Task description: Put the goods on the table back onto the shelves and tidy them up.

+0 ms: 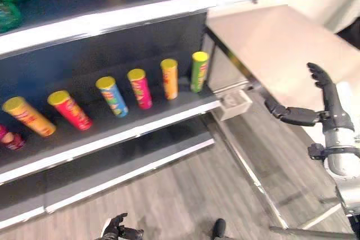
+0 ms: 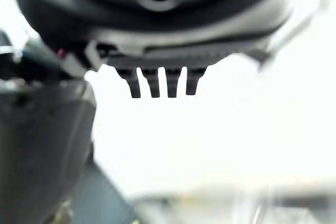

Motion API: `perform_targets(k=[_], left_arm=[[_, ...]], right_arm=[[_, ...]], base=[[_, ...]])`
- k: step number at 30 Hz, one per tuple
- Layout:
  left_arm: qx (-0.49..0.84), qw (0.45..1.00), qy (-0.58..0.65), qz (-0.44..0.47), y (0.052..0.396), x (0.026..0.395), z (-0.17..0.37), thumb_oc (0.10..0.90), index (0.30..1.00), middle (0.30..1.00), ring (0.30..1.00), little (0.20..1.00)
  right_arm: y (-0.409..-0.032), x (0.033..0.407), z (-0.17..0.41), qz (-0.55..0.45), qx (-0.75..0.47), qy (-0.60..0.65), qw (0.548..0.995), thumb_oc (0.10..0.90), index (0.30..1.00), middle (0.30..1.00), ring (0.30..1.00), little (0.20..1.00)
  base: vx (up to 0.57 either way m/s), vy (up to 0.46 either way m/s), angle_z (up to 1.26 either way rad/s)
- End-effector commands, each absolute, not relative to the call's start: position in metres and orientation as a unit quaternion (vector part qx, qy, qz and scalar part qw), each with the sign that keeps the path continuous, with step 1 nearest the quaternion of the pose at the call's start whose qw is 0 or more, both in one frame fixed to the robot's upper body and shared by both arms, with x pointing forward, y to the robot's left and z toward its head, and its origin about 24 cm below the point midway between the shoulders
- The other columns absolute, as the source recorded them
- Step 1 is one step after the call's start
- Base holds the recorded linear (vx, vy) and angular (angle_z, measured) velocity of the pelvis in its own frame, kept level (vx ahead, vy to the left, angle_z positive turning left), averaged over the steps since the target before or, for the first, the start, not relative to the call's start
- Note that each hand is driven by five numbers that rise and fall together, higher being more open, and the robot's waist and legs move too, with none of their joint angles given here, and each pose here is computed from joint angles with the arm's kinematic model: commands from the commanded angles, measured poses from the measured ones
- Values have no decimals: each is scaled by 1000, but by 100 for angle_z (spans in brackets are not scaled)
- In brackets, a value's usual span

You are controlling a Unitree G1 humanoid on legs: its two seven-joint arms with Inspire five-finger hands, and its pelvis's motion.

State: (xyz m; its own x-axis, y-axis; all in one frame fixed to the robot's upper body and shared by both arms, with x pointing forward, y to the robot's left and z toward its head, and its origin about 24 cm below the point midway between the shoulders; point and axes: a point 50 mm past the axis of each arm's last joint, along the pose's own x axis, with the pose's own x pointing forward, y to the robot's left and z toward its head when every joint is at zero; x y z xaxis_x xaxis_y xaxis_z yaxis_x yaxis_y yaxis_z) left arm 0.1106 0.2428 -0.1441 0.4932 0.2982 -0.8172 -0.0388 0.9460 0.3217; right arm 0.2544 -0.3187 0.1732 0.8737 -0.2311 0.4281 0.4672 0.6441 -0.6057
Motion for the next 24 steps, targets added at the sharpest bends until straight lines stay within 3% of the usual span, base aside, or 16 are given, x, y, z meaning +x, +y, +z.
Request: perform_targets(k=[1, 7, 13, 24], left_arm=[[164, 854, 479, 118, 269, 114, -134, 800, 900, 900, 900, 900], [133, 873, 457, 109, 258, 122, -132, 800, 900, 900, 900, 900], [131, 869, 464, 108, 259, 117, -134, 800, 900, 900, 900, 900], [139, 859, 484, 87, 262, 107, -139, 800, 900, 900, 900, 900]], right_arm=[[-294, 242, 244, -204, -338, -358, 846, 800, 900, 900, 900, 900], [-304, 235, 263, -205, -377, -366, 826, 800, 900, 900, 900, 900], [-312, 235, 265, -212, -372, -360, 829, 800, 900, 900, 900, 900], [-302, 242, 244, -105, -291, -323, 894, 800, 900, 900, 900, 900]], base=[[42, -271, -35], [25, -225, -36], [32, 14, -69], [73, 59, -56]])
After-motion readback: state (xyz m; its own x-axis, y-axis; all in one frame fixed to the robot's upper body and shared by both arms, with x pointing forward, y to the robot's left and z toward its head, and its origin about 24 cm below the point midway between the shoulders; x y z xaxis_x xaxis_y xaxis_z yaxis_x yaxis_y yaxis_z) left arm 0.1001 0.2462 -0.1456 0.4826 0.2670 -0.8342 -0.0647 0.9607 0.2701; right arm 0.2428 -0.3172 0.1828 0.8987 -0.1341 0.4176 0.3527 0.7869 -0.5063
